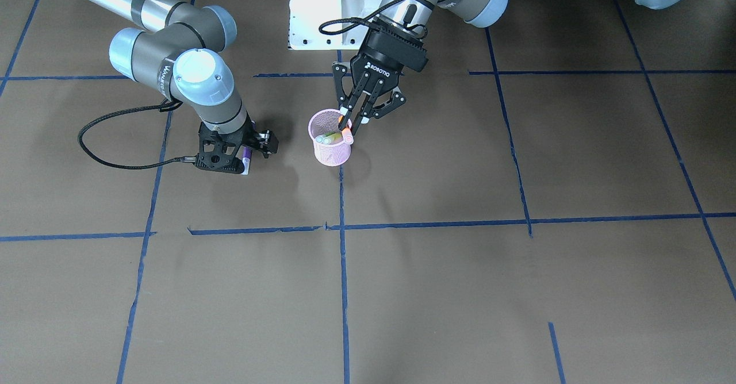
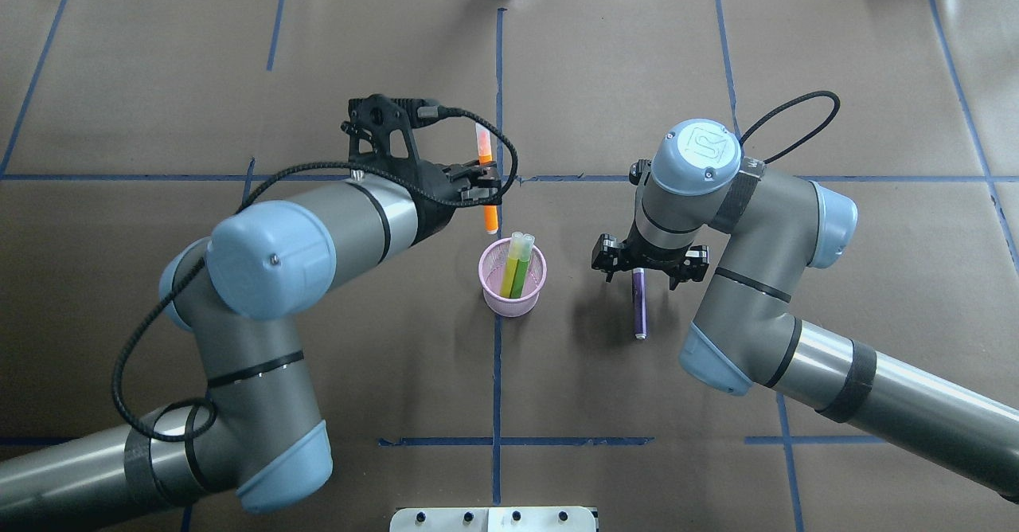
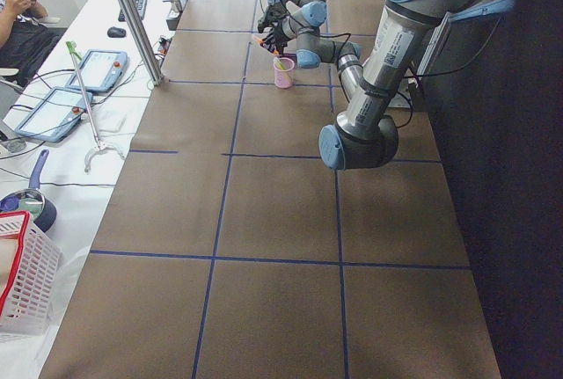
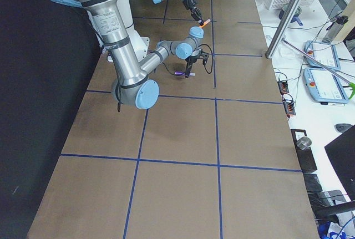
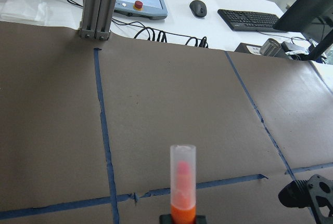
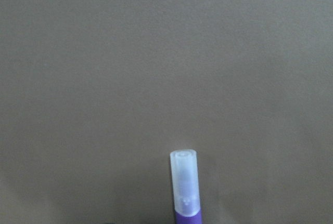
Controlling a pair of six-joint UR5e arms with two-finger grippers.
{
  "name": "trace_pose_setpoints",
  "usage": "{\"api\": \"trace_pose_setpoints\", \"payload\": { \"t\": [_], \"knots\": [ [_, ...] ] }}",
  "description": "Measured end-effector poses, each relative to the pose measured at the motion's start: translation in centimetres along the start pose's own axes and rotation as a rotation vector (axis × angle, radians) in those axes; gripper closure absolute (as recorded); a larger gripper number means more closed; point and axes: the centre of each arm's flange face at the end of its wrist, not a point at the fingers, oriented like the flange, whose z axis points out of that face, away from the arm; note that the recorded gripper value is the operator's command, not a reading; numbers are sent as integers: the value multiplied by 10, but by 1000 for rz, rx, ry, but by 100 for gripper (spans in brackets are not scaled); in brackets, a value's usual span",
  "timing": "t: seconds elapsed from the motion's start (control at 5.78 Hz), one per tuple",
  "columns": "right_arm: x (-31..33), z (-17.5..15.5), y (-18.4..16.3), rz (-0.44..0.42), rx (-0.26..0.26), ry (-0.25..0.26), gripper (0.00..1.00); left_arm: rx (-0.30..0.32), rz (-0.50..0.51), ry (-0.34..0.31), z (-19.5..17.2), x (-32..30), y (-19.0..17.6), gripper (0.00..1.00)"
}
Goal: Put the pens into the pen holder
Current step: 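Lower the orange marker into the pink cup with the left gripper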
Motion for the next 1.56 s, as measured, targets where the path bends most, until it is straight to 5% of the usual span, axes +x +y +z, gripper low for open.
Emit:
{"api": "trace_pose_setpoints", "payload": {
  "t": [0.69,0.86,1.04,1.56],
  "knots": [
    [-1,2,3,-4,-4,2,0,11,12,-12,33,-8,81,100],
    [-1,3,3,-5,-4,2,0,2,15,-11,35,-7,88,90],
    [-1,3,3,-4,-5,3,0,-1,17,-7,35,-4,90,1],
    [-1,8,3,-5,-8,5,0,3,13,16,29,7,84,0]
  ]
}}
